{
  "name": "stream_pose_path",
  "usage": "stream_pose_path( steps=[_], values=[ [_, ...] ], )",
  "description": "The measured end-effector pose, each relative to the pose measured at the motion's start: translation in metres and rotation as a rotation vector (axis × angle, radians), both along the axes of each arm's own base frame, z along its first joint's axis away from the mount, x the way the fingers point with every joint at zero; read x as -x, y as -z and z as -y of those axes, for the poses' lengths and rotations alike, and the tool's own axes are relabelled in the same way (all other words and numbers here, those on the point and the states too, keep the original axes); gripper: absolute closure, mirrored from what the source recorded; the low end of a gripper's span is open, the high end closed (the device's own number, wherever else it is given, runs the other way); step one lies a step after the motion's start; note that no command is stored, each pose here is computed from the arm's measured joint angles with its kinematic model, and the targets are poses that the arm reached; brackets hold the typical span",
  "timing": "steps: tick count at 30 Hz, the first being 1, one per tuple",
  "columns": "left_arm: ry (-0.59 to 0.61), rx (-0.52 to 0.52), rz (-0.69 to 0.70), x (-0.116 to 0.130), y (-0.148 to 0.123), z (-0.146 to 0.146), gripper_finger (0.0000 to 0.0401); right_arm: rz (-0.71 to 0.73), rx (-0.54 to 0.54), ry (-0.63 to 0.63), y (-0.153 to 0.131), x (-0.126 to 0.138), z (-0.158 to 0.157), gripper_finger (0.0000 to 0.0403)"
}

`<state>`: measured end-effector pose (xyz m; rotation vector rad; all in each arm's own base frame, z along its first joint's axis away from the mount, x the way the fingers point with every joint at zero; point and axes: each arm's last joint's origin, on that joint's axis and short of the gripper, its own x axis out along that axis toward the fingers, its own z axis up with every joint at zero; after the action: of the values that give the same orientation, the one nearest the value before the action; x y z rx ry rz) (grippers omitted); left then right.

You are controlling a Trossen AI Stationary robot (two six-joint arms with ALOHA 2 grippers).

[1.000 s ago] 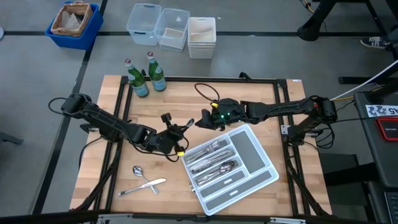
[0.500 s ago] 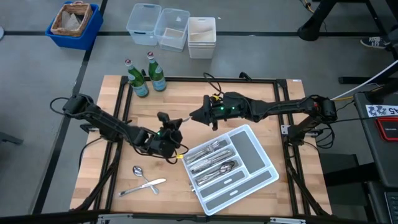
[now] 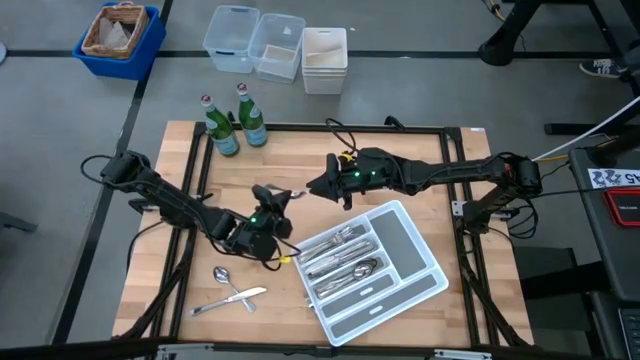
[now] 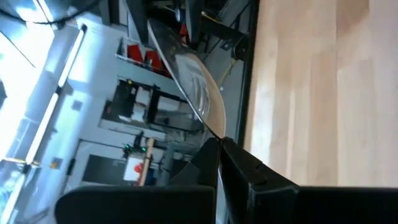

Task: Sort silverware
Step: Put the silver spoon into the white silverware tray

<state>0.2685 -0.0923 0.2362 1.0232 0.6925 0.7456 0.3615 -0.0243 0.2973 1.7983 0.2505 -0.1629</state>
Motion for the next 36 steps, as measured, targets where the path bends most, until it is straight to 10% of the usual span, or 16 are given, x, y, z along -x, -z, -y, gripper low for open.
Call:
stream_pose_path(
  steps=[24, 36],
  values=[
    [0.110, -0.188, -0.187, -0.015, -0.019, -0.001, 0.0401, 0.003, -0.013, -0.078, 0.000, 0.000, -0.003, 0.0283],
    [0.112, -0.278, -0.304, -0.018, -0.021, -0.007, 0.0401, -0.018, 0.006, -0.082, 0.003, 0.000, -0.002, 0.0391]
  ],
)
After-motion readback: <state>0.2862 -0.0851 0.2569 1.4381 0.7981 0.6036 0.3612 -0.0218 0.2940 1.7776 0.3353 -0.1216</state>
